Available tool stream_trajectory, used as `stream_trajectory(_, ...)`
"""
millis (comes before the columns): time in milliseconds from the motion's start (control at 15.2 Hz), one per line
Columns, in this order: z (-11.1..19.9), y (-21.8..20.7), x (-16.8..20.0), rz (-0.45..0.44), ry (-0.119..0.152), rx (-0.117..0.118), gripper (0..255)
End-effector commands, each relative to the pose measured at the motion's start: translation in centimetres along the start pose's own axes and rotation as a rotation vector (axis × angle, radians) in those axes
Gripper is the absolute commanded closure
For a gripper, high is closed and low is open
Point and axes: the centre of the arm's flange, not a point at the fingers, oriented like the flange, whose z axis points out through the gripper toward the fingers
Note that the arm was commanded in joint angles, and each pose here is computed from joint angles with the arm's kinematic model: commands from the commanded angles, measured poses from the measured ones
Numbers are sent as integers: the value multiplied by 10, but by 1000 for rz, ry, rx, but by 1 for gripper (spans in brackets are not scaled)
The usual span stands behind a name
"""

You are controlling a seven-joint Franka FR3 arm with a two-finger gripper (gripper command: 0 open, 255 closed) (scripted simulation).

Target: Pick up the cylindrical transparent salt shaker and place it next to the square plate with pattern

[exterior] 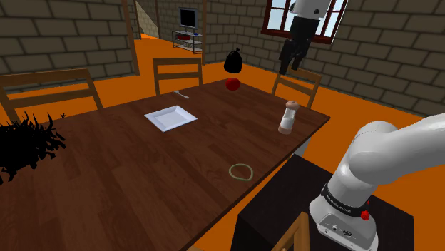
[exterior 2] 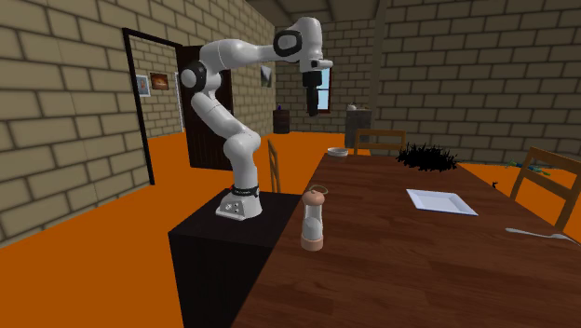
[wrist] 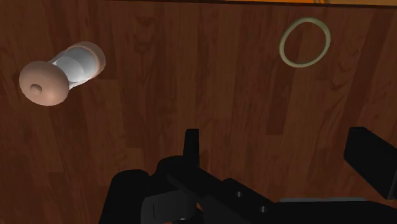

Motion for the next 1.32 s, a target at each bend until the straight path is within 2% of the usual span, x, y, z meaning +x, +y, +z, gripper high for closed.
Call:
stream_trajectory(0, 0, 0, 0, 0, 0, 0, 0)
stream_trajectory(1254, 144, 204, 34, 70, -11, 7, 0)
